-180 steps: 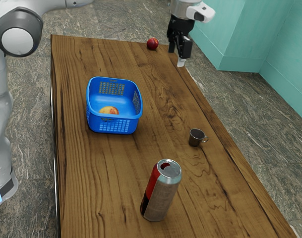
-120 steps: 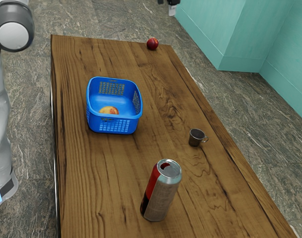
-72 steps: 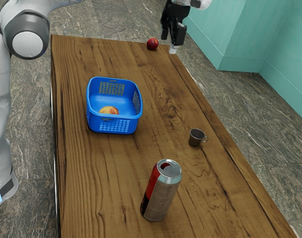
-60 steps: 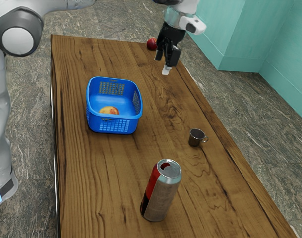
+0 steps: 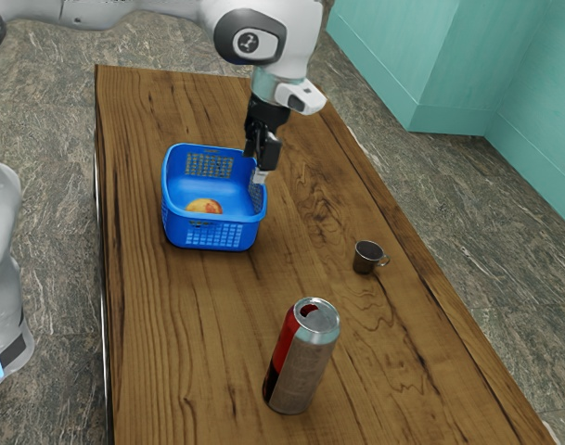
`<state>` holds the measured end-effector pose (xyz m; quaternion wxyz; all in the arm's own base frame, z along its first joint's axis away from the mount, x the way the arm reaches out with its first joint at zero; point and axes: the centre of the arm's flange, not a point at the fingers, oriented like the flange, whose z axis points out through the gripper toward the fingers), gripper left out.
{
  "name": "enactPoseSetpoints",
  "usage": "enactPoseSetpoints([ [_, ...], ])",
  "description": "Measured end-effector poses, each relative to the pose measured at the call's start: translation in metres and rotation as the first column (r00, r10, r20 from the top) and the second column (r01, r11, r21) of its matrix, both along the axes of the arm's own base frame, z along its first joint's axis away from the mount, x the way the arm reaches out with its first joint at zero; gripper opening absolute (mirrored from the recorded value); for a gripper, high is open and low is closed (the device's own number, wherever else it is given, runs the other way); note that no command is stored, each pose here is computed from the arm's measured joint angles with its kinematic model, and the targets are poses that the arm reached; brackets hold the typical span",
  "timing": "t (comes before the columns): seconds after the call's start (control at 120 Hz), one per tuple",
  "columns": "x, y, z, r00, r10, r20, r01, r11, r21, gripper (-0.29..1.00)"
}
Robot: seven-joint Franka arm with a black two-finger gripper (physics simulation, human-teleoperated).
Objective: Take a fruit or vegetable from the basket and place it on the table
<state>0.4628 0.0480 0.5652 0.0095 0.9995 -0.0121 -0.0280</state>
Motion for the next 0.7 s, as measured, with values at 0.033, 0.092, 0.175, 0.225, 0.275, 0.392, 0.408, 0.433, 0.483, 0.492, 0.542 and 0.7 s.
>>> enactPoseSetpoints([
  [0.033,-0.004,0.001,-0.005,1.0,-0.004,0.001,0.004,1.0,0.009,0.7],
  [0.092,-0.01,0.001,-0.013,1.0,-0.01,0.001,0.01,1.0,0.02,0.7],
  [0.175,-0.02,0.002,-0.02,1.0,-0.016,0.013,0.015,1.0,0.026,0.7],
  [0.225,-0.026,0.007,-0.026,1.0,-0.009,0.018,0.009,1.0,0.023,0.7],
  [0.275,-0.031,0.011,-0.03,1.0,-0.004,0.025,0.004,1.0,0.02,0.7],
  [0.392,-0.038,0.013,-0.041,0.999,-0.004,0.033,0.003,1.0,0.017,0.7],
  [0.408,-0.04,0.013,-0.044,0.999,-0.004,0.034,0.004,1.0,0.016,0.7],
  [0.433,-0.042,0.014,-0.046,0.999,-0.004,0.037,0.003,1.0,0.015,0.7],
  [0.483,-0.045,0.016,-0.049,0.999,-0.001,0.044,0.0,1.0,0.012,0.7],
  [0.492,-0.046,0.017,-0.049,0.999,0.001,0.045,-0.001,1.0,0.012,0.7],
  [0.542,-0.049,0.023,-0.053,0.999,0.013,0.049,-0.013,1.0,0.007,0.7],
  [0.7,-0.06,0.029,-0.06,0.998,0.022,0.059,-0.022,1.0,-0.002,0.7],
])
